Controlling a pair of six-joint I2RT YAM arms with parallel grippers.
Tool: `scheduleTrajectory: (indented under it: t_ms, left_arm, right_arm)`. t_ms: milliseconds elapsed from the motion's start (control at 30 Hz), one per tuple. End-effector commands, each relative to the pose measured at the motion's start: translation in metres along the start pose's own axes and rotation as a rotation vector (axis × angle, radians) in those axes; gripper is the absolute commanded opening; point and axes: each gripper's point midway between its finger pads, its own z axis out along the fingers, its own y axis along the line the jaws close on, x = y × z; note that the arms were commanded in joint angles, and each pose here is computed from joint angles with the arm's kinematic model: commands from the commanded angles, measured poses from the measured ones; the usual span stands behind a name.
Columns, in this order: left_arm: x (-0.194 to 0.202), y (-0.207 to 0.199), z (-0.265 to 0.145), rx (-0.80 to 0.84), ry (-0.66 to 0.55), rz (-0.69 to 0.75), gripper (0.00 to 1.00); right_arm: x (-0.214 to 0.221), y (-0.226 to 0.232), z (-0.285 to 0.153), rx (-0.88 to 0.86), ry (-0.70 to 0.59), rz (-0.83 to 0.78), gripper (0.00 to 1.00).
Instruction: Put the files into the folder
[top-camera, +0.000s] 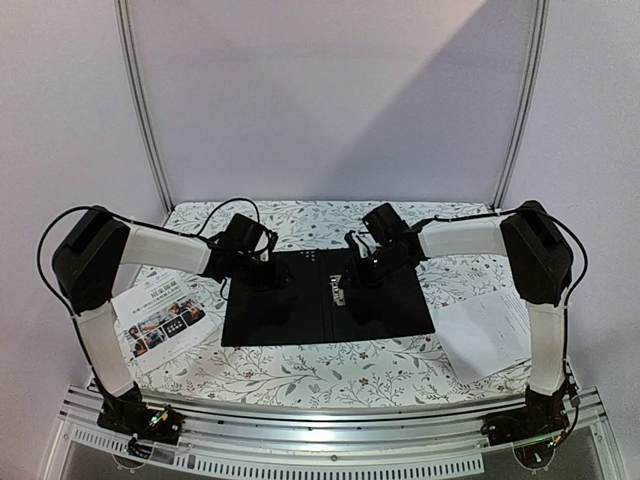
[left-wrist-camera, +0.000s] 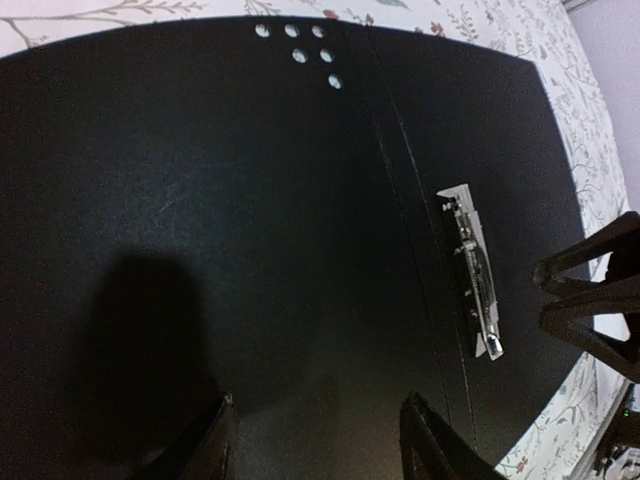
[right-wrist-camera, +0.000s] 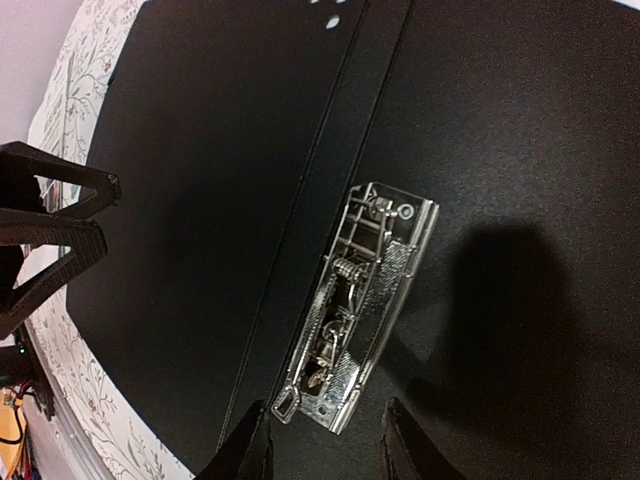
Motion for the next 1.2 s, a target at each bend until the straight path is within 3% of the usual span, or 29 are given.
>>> scheduleTrajectory:
  t_ms: [0, 333, 700, 1167]
  left_arm:
    - [0.02, 0.006, 0.013, -0.008, 0.046, -0.019, 0.56]
    - [0.035, 0.02, 0.021, -0.049, 0.088, -0.034, 0.55]
    - [0.039, 0.024, 0.025, -0.058, 0.107, -0.041, 0.54]
    - [0.04, 0.025, 0.025, -0.062, 0.11, -0.03, 0.54]
  right_arm:
    - [0.0, 0.016, 0.01, -0.084, 0.038, 0.027, 0.35]
    - [0.019, 0.018, 0.019, -0.095, 0.109, 0.066, 0.35]
    - [0.028, 0.019, 0.021, -0.115, 0.139, 0.075, 0.17]
    - [0.037, 0.009, 0.031, -0.088, 0.17, 0.095, 0.17]
